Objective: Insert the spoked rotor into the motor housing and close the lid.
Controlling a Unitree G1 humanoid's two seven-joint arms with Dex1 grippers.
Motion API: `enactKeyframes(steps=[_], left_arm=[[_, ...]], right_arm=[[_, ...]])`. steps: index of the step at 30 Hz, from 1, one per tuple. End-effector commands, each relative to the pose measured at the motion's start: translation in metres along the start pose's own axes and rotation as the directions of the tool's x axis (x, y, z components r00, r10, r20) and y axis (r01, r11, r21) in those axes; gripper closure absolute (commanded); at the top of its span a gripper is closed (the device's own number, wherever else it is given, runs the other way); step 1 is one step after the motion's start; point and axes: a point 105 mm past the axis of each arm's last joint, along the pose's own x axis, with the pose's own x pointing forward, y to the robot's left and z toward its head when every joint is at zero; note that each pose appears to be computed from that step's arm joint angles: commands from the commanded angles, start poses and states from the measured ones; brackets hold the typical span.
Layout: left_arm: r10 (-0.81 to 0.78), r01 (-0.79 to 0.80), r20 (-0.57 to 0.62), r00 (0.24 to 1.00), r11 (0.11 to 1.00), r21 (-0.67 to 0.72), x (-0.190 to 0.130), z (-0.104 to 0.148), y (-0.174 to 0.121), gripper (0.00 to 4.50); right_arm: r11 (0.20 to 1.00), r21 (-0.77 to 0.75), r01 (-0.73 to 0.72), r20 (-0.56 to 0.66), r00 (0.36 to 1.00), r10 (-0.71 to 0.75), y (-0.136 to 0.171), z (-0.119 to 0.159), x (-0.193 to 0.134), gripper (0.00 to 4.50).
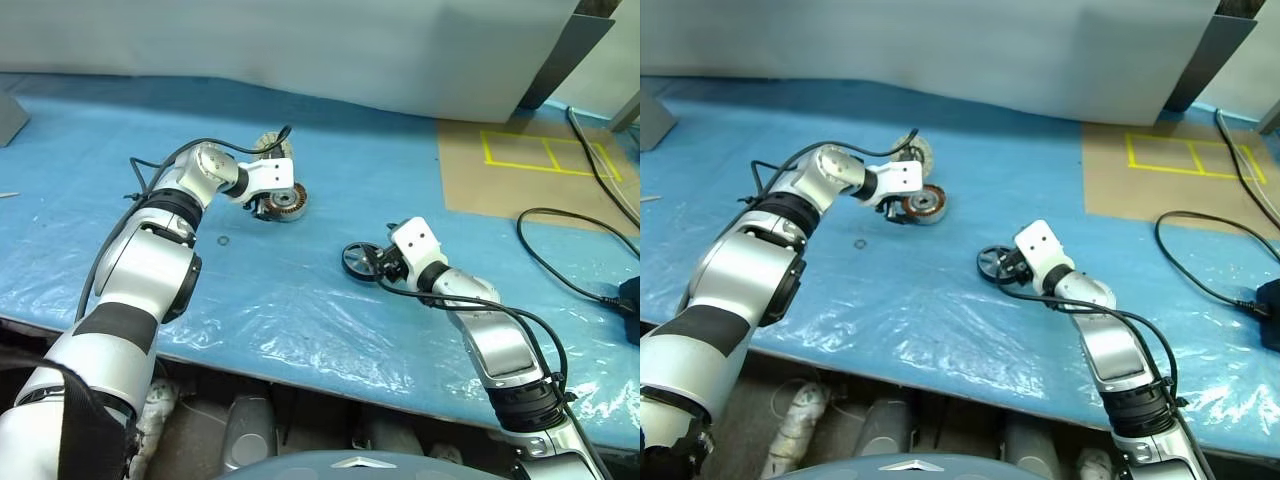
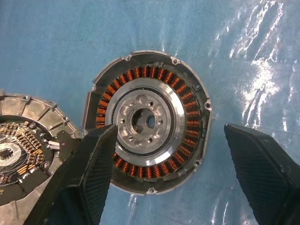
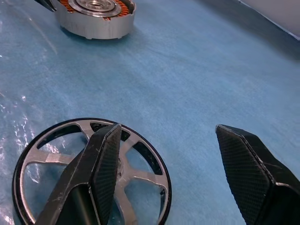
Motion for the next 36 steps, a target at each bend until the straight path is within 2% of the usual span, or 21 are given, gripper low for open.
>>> enactKeyframes(steps=[1, 4, 8, 15, 21, 24, 27, 30, 31, 33, 36], left_arm=[[0.003, -0.002, -0.046, 0.999, 1.0, 0.02, -0.001, 0.001, 0.004, 0.68], [0.063, -0.063, -0.097, 0.993, 0.998, 0.001, 0.003, -0.005, 0.008, 0.68], [0.022, -0.023, -0.119, 0.993, 1.0, 0.001, 0.01, -0.006, 0.0, 0.68], [0.023, -0.027, -0.1, 0.995, 0.999, -0.035, 0.024, 0.0, -0.007, 0.68], [0.027, -0.034, -0.174, 0.984, 0.999, -0.036, 0.027, -0.018, -0.014, 0.68], [0.037, -0.044, -0.17, 0.985, 0.998, -0.041, 0.027, -0.023, -0.015, 0.68], [0.013, -0.019, -0.184, 0.983, 0.999, -0.035, 0.025, -0.029, -0.019, 1.24], [0.042, -0.052, -0.203, 0.978, 0.998, -0.042, 0.025, -0.034, -0.018, 2.02], [0.031, -0.039, -0.211, 0.977, 0.999, -0.033, 0.025, -0.037, -0.02, 2.02], [0.009, -0.016, -0.217, 0.976, 0.999, -0.03, 0.025, -0.04, -0.024, 2.46], [-0.029, 0.022, -0.196, 0.98, 0.999, -0.039, 0.025, -0.038, -0.028, 2.89]], right_arm=[[0.999, -0.015, 0.033, 0.046, 0.998, -0.032, -0.003, 0.011, -0.002, 1.12], [0.999, -0.015, 0.038, 0.045, 0.998, -0.037, 0.0, 0.011, -0.003, 1.12], [0.998, -0.022, 0.052, 0.035, 0.998, -0.051, 0.0, 0.008, -0.005, 1.12], [0.996, -0.018, 0.086, 0.02, 0.996, -0.086, 0.001, 0.003, -0.009, 1.12], [0.994, -0.014, 0.107, 0.01, 0.994, -0.107, 0.001, 0.001, -0.014, 1.12], [0.993, -0.009, 0.118, 0.01, 0.993, -0.118, 0.0, 0.001, -0.015, 1.12], [0.993, -0.01, 0.12, 0.013, 0.993, -0.119, -0.001, 0.002, -0.014, 1.12], [0.993, -0.013, 0.116, 0.021, 0.993, -0.116, -0.002, 0.005, -0.013, 1.12], [0.993, -0.015, 0.116, 0.024, 0.993, -0.115, -0.003, 0.006, -0.013, 1.12], [0.993, -0.021, 0.116, 0.032, 0.993, -0.115, -0.004, 0.008, -0.012, 1.12], [0.993, -0.007, 0.115, 0.051, 0.992, -0.115, -0.007, 0.013, -0.011, 1.12]])
